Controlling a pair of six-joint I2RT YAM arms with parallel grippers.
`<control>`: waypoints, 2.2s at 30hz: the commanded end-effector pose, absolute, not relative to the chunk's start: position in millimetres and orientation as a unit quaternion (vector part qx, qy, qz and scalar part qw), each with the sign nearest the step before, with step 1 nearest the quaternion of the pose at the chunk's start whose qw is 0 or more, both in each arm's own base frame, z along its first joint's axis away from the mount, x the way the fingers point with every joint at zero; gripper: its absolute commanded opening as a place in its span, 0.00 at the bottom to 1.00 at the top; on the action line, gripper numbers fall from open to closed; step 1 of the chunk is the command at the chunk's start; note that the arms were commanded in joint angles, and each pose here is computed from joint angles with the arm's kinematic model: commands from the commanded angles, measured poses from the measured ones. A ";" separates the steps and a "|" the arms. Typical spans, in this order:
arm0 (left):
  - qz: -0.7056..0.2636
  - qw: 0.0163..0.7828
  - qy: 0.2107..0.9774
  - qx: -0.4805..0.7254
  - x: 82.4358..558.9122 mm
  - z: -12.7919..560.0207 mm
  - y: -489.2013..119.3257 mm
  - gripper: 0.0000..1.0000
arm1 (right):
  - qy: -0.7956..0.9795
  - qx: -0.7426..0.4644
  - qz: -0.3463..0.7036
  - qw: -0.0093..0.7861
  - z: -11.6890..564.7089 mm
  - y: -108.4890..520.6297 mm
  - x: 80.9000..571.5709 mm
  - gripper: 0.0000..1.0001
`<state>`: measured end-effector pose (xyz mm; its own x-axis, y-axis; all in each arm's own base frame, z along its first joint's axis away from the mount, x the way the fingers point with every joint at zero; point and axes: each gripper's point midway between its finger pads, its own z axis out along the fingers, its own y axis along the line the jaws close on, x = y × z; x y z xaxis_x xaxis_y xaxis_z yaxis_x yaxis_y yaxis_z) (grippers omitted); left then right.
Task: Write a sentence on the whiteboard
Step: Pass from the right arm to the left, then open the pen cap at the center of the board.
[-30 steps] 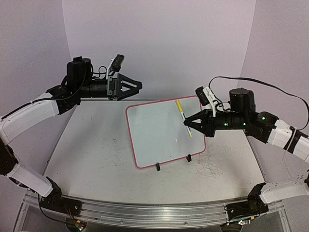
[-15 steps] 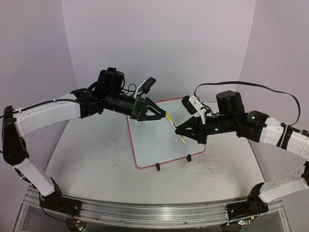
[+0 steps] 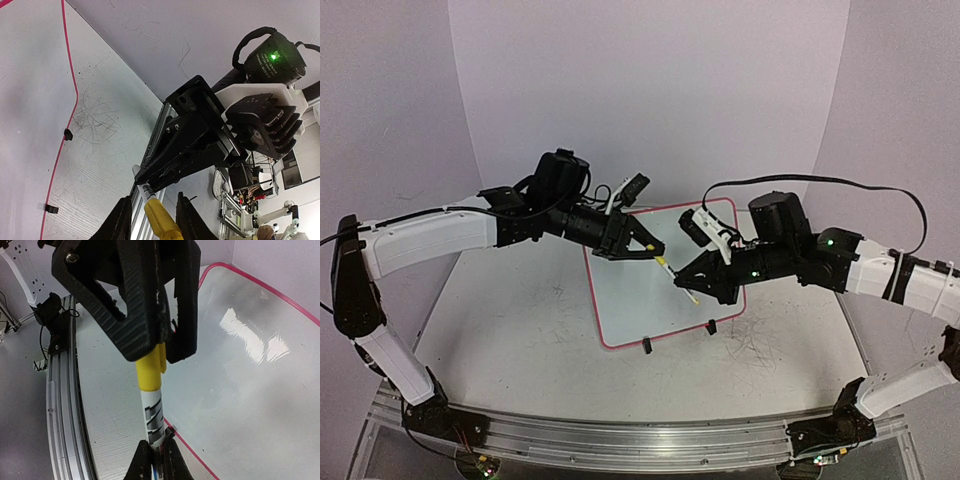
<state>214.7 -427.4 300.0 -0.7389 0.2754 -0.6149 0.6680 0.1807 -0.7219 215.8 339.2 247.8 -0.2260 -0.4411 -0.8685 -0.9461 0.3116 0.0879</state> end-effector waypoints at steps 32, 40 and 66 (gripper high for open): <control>-0.655 0.414 0.580 0.251 217.8 462.9 -386.4 0.00 | 0.431 -0.202 0.781 0.404 443.4 314.5 204.8 0.73; -0.656 0.399 0.592 0.246 217.0 448.5 -387.0 0.00 | 0.431 -0.227 0.778 0.398 443.0 331.3 203.8 0.52; -0.659 0.372 0.598 0.263 204.8 432.3 -384.0 0.00 | 0.523 -0.300 0.710 0.365 413.9 366.1 218.8 0.27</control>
